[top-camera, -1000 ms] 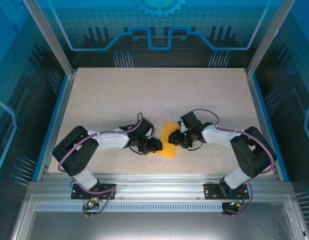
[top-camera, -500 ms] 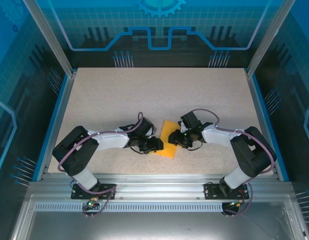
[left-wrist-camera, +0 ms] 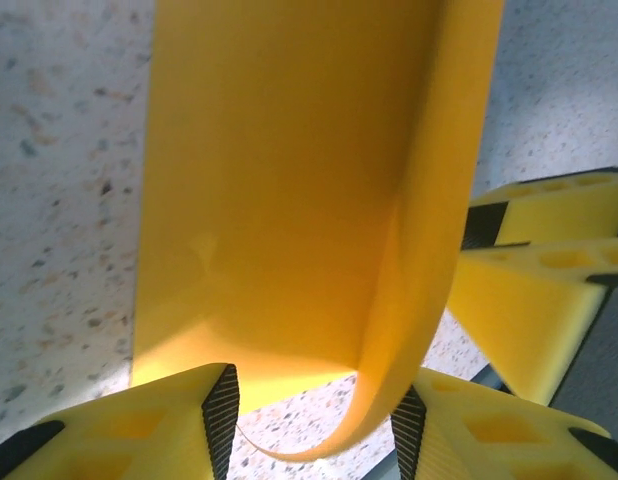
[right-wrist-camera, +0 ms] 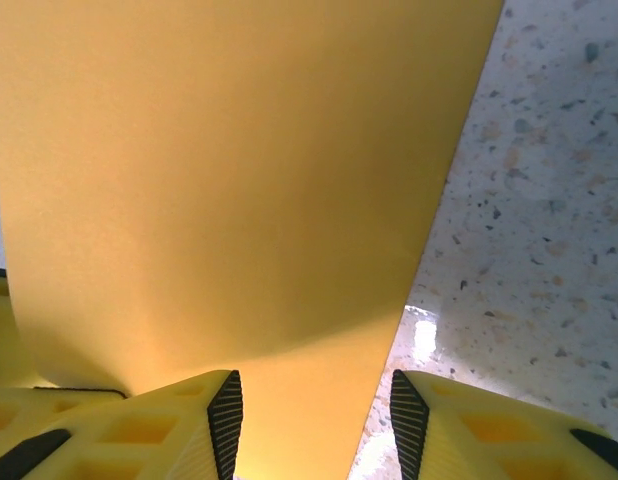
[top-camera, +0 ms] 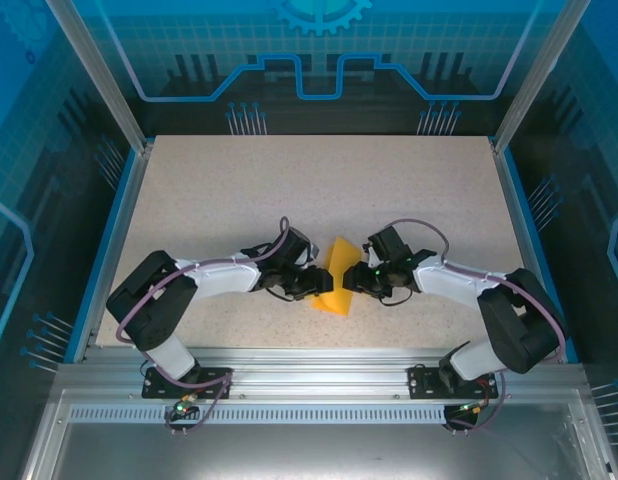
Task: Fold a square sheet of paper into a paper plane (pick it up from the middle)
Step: Fold the triangle a second time at the center of the table.
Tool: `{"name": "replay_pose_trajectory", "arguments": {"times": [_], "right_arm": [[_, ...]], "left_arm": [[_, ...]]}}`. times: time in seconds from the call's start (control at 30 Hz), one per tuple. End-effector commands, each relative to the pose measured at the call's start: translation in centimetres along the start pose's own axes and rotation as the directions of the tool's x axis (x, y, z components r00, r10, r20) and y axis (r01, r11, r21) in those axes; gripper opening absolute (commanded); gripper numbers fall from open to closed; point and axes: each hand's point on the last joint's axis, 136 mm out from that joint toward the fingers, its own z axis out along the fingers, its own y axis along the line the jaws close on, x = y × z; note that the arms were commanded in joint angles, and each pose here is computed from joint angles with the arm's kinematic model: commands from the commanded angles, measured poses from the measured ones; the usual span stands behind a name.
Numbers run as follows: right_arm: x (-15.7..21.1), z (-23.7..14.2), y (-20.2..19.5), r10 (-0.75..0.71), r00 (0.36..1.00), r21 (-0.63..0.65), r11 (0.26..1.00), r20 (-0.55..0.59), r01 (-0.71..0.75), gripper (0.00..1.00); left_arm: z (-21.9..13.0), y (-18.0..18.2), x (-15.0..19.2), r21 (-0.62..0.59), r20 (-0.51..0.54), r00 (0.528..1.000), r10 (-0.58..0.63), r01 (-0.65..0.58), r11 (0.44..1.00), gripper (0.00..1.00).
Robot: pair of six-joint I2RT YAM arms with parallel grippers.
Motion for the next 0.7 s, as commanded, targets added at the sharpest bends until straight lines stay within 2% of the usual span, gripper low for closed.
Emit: {"name": "replay_pose_trajectory", "arguments": {"times": [0.0, 0.43, 0.67], "right_arm": [[0.4, -0.5, -0.9, -0.002, 1.000, 0.023, 1.000, 0.006, 0.002, 0.46], [1.0, -2.0, -1.0, -0.026, 0.999, 0.011, 1.000, 0.037, 0.026, 0.50], [1.3, -2.8, -0.8, -0.040, 0.998, 0.004, 0.999, 0.057, 0.039, 0.51]], "left_arm": [[0.2, -1.2, -0.6, 0.036, -0.010, 1.000, 0.004, -0.004, 0.999, 0.49], [0.0, -2.5, -2.1, 0.110, -0.021, 0.997, 0.074, -0.071, 0.991, 0.53], [0.2, -2.6, -2.1, 0.122, -0.041, 0.997, 0.072, -0.067, 0.990, 0.50]]}}
